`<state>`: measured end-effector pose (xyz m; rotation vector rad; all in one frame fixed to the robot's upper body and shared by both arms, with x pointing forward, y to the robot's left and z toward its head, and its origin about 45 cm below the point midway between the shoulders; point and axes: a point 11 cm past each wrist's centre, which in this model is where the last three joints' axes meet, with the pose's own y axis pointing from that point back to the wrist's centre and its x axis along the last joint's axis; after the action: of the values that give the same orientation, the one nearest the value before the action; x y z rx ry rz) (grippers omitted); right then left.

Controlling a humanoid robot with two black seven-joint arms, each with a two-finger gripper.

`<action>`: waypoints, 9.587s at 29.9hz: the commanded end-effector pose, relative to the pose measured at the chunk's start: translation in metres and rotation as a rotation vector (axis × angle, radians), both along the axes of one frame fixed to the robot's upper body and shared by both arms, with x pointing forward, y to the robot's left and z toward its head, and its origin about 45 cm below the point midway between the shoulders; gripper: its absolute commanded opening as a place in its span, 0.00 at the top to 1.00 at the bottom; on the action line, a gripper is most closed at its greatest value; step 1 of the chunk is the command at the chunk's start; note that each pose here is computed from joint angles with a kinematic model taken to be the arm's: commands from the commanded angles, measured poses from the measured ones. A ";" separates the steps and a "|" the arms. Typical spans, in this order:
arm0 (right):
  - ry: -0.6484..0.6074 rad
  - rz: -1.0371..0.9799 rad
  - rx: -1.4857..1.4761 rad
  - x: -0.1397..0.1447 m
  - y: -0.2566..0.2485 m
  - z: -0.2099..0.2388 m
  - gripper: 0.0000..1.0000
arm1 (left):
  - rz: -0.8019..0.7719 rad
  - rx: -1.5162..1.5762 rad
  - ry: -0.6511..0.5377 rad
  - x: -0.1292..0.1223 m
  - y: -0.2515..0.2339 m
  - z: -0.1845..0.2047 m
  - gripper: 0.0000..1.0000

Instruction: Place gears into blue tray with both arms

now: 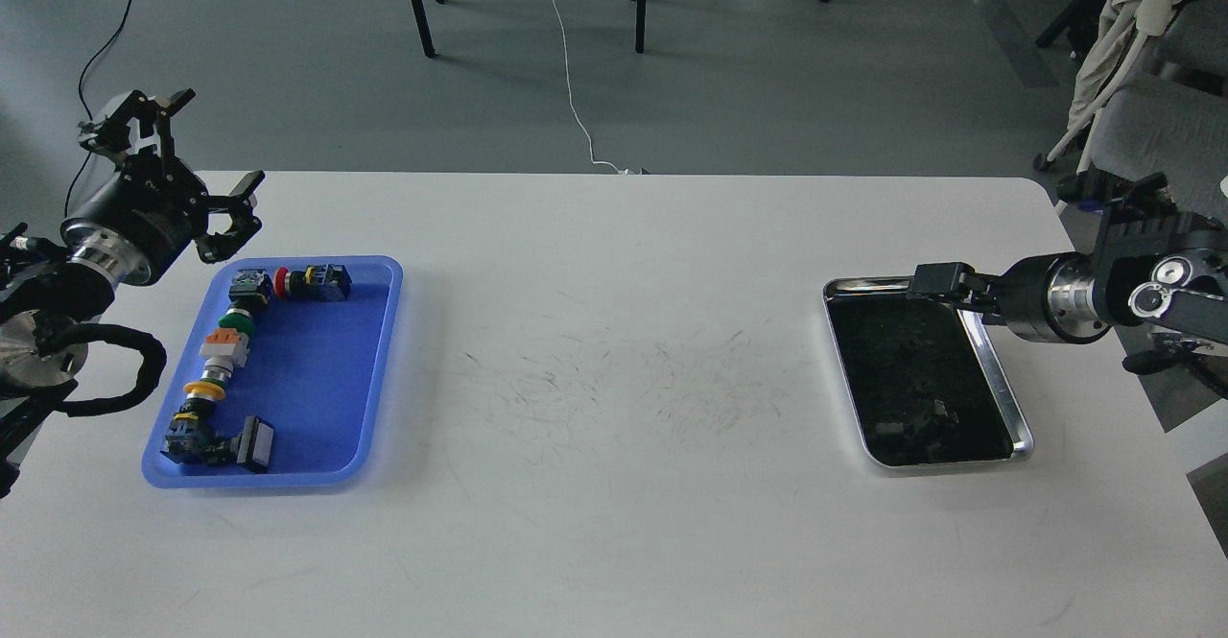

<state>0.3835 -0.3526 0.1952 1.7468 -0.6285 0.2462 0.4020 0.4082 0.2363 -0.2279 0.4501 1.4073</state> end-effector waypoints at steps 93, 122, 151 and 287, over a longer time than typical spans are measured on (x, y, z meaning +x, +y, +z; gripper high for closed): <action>-0.040 0.155 -0.102 0.039 0.046 0.008 0.98 | -0.003 0.009 -0.011 0.004 -0.002 0.005 0.01; -0.147 0.435 0.353 0.027 0.323 0.015 0.98 | 0.018 0.039 -0.023 0.002 0.013 0.016 0.01; -0.001 0.281 0.459 -0.026 0.307 -0.072 0.88 | 0.016 0.034 -0.023 0.002 0.012 0.015 0.01; -0.294 -1.011 1.590 0.003 -0.087 -0.008 0.03 | -0.861 1.856 -0.745 -0.062 -0.227 -0.167 0.94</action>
<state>0.3862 -0.4418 0.1871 2.4708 -2.1986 -0.9908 0.3368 0.1771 0.0634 0.8577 -1.2610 0.3607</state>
